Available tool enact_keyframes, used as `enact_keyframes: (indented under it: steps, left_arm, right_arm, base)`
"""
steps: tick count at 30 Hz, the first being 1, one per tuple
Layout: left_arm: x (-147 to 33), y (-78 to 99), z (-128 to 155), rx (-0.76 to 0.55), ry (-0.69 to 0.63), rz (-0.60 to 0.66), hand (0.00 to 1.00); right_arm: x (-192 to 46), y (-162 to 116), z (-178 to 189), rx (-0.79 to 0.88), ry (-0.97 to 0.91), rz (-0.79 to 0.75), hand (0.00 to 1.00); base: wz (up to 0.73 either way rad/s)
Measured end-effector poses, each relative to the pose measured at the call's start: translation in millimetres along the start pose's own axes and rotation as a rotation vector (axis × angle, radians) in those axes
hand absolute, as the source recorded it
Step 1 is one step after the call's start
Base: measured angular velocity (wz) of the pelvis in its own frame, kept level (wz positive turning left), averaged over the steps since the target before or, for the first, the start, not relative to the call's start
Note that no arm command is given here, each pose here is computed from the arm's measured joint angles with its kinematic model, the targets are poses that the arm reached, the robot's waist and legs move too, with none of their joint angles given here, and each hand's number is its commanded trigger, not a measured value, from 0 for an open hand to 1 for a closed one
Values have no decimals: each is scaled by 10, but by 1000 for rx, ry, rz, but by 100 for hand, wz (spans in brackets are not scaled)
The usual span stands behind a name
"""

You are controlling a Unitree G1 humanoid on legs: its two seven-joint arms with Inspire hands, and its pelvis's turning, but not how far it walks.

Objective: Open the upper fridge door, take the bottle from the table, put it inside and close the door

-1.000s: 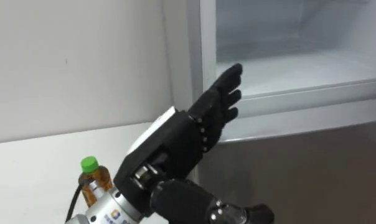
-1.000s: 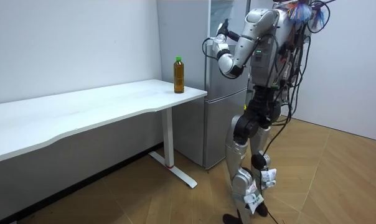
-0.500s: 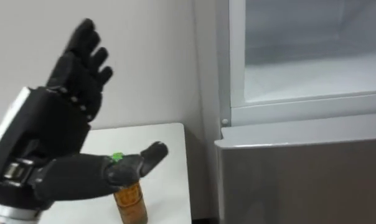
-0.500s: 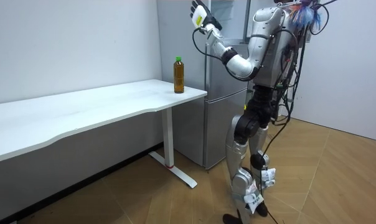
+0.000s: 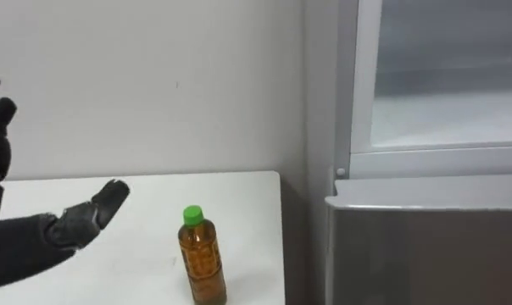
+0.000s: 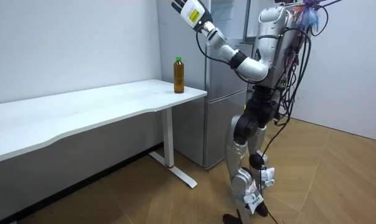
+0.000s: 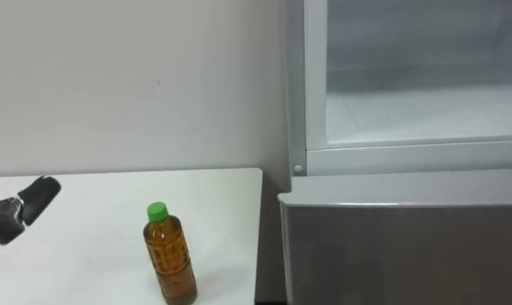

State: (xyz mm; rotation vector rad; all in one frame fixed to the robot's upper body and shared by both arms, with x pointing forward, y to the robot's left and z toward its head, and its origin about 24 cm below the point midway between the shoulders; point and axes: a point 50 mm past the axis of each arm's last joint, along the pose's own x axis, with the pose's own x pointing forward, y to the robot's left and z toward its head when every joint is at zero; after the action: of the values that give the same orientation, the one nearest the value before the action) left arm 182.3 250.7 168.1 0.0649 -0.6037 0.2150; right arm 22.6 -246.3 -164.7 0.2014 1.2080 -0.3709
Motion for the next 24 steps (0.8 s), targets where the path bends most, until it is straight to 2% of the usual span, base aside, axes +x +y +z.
enact_keyframes:
  steps: [4, 13, 22, 24]
  left_arm:
    - [-54, 107, -90, 24, 53, 61, 0]
    - [-128, 364, -52, 83, 58, 242, 0]
    - [-403, 593, -382, 128, 251, 402, 0]
    - [-508, 635, -521, 123, 322, 437, 0]
  right_arm:
    - [-13, -20, -43, 36, 3, -13, 0]
    - [-70, -107, -92, 73, -23, -27, 0]
    - [-95, -161, -126, 92, -26, -65, 0]
    - [-97, -162, -132, 90, -24, -65, 0]
  base:
    - [0]
    - [-1]
    - [0]
    - [-2]
